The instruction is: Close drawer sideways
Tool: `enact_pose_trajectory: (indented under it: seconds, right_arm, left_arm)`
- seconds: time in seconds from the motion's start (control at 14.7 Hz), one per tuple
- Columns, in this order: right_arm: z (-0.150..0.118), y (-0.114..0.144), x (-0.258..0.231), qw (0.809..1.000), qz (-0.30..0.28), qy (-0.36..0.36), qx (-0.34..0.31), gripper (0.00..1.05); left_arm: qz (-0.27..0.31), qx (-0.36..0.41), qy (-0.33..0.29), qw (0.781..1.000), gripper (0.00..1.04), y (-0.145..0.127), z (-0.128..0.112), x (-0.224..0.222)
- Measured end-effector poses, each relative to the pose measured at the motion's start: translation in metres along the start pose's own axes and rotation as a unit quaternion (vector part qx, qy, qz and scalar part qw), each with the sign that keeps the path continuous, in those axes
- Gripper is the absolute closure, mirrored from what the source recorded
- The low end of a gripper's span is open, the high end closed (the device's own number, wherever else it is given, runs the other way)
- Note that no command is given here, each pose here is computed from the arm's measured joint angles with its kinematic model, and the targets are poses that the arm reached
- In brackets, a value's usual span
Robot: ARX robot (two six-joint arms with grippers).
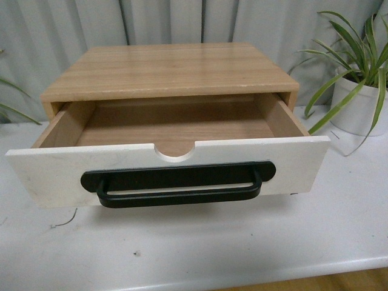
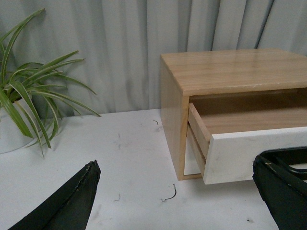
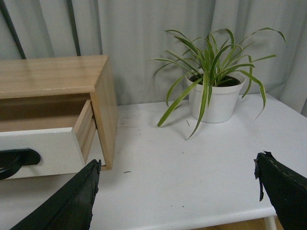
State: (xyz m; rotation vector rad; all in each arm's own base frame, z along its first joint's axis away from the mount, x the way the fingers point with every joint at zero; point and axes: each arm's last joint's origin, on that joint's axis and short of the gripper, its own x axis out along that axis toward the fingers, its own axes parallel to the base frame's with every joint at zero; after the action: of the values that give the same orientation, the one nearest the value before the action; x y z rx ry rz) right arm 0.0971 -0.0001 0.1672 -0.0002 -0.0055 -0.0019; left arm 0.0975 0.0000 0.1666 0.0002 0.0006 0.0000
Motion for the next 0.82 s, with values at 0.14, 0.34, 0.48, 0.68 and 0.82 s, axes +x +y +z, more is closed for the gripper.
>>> enact_pose_trajectory:
  seconds: [0.14, 0.34, 0.48, 0.68, 0.82]
  right_arm:
    - [0.0000, 0.0000, 0.0000, 1.000, 0.000, 0.000, 0.000, 0.06]
    - [0.0000, 0.0000, 0.0000, 1.000, 0.000, 0.000, 0.000, 0.06]
    - [0.0000, 0.0000, 0.0000, 1.000, 0.000, 0.000, 0.000, 0.06]
    - [0.0000, 0.0000, 0.0000, 1.000, 0.000, 0.000, 0.000, 0.06]
    - [0.0000, 0.0000, 0.0000, 1.000, 0.000, 0.000, 0.000, 0.06]
  left_arm:
    - [0.000, 0.000, 0.000, 1.000, 0.07, 0.0000, 0.0000, 0.0000]
    - [0.000, 0.000, 0.000, 1.000, 0.07, 0.0000, 0.0000, 0.0000]
    - [0.000, 0.000, 0.000, 1.000, 0.07, 0.0000, 0.0000, 0.0000]
    - [0.000, 0.000, 0.000, 1.000, 0.07, 0.0000, 0.0000, 0.0000]
    - [0.000, 0.000, 0.000, 1.000, 0.07, 0.0000, 0.0000, 0.0000]
